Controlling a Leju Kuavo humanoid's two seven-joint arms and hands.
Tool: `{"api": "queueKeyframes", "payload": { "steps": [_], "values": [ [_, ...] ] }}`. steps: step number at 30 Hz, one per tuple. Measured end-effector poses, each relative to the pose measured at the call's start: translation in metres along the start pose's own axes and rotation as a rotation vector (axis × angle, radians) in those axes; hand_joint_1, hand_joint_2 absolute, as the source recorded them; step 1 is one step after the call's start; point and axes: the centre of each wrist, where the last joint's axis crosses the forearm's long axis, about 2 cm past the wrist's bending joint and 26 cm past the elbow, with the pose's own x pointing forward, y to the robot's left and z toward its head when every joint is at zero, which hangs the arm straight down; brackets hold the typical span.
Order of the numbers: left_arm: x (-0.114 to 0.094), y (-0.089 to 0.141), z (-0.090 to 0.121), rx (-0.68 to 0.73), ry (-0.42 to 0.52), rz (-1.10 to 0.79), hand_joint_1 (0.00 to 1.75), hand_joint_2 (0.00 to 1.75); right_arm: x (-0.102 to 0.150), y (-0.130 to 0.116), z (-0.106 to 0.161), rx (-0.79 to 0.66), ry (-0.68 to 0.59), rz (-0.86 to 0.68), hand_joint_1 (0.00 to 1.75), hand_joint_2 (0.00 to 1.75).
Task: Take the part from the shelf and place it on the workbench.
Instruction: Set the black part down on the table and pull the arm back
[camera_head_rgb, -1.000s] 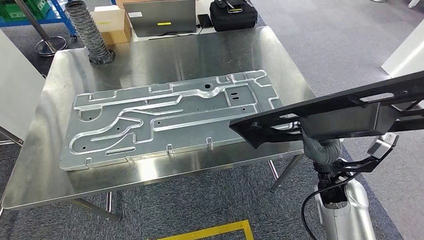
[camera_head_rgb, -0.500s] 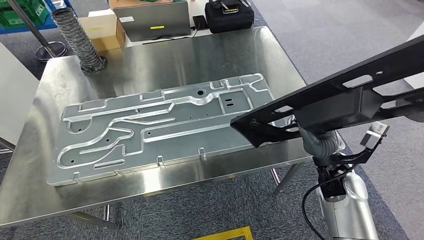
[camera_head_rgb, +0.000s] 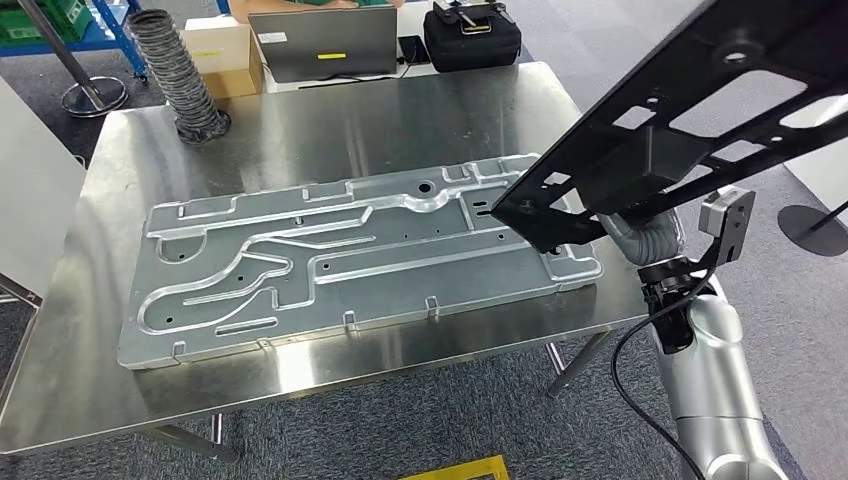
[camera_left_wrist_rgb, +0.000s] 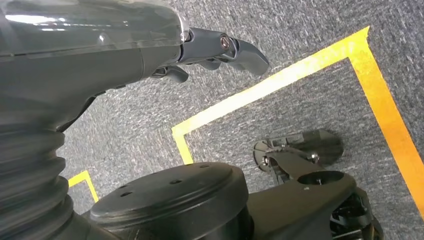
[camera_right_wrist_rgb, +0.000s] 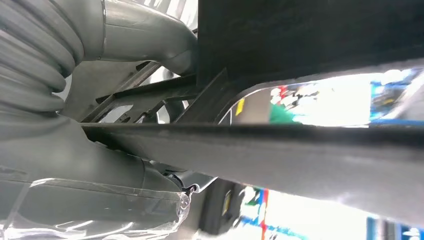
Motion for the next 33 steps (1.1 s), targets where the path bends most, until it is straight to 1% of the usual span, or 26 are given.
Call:
{"api": "queueKeyframes", "payload": {
  "steps": [4, 10, 15, 19, 22, 26, 29, 33],
  "values": [
    [0.0, -0.002, 0.0, -0.002, -0.002, -0.002, 0.0, 1.75, 0.001, -0.018, -0.01, -0.035, 0.03, 0.131, 1.31, 1.75],
    [0.0, -0.005, 0.001, 0.0, -0.012, -0.005, 0.0, 1.75, 0.003, -0.036, -0.032, -0.098, 0.083, 0.485, 1.31, 1.75],
    [0.006, -0.003, 0.0, -0.001, -0.023, -0.007, 0.0, 1.75, 0.007, -0.043, -0.07, -0.101, 0.127, 0.896, 1.31, 1.75],
    [0.008, -0.003, -0.001, -0.005, -0.024, -0.012, 0.0, 1.75, 0.007, -0.038, -0.098, -0.063, 0.16, 1.218, 1.31, 1.75],
    [0.006, -0.003, 0.0, -0.007, -0.015, -0.014, 0.0, 1.75, 0.007, -0.032, -0.118, -0.028, 0.171, 1.394, 1.31, 1.75],
    [0.008, -0.003, -0.001, -0.005, -0.016, -0.012, 0.0, 1.75, 0.0, -0.018, -0.135, 0.036, 0.21, 1.533, 1.31, 1.75],
    [0.01, -0.002, -0.001, -0.004, -0.015, -0.014, 0.0, 1.75, -0.005, -0.01, -0.143, 0.078, 0.235, 1.566, 1.31, 1.75],
    [0.011, -0.002, -0.001, -0.005, -0.012, -0.014, 0.0, 1.75, -0.017, 0.002, -0.143, 0.133, 0.281, 1.573, 1.31, 1.75]
  ]
}}
